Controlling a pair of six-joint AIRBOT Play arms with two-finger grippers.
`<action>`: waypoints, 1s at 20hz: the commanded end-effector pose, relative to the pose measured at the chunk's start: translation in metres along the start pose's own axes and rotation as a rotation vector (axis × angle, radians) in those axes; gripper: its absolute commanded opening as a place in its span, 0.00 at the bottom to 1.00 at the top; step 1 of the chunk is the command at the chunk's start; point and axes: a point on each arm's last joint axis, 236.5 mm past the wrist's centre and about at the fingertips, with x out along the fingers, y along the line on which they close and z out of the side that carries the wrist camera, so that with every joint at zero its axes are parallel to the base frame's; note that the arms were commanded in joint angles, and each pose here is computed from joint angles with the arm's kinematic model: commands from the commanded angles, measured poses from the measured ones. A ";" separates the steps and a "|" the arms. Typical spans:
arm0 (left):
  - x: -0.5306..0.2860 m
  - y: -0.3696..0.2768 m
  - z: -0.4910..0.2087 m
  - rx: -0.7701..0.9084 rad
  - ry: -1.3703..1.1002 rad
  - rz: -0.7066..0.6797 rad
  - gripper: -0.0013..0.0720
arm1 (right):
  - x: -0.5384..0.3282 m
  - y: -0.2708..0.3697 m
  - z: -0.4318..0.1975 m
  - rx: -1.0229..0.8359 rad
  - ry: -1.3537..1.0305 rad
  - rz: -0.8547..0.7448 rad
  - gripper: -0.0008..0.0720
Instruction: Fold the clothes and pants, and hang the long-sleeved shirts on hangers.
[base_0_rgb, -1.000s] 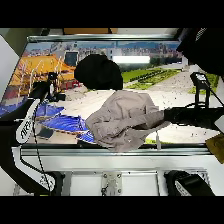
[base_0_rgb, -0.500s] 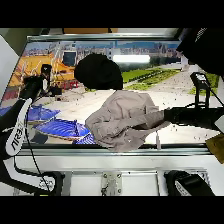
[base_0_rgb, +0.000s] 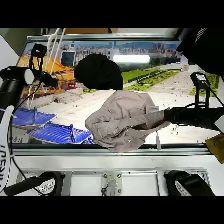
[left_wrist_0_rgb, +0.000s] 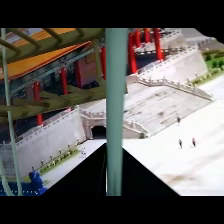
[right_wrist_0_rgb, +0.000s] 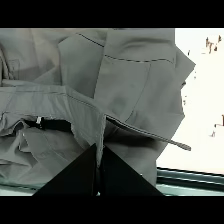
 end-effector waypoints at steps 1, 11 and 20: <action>-0.066 -0.072 -0.007 0.342 -0.062 -0.325 0.04 | 0.000 0.000 0.000 0.000 0.001 0.000 0.03; -0.138 -0.118 -0.085 0.712 0.039 -0.724 0.04 | 0.000 0.000 0.000 0.000 0.001 0.000 0.03; -0.132 -0.181 -0.155 0.815 0.196 -1.107 0.03 | 0.000 0.000 0.000 0.000 0.001 0.000 0.03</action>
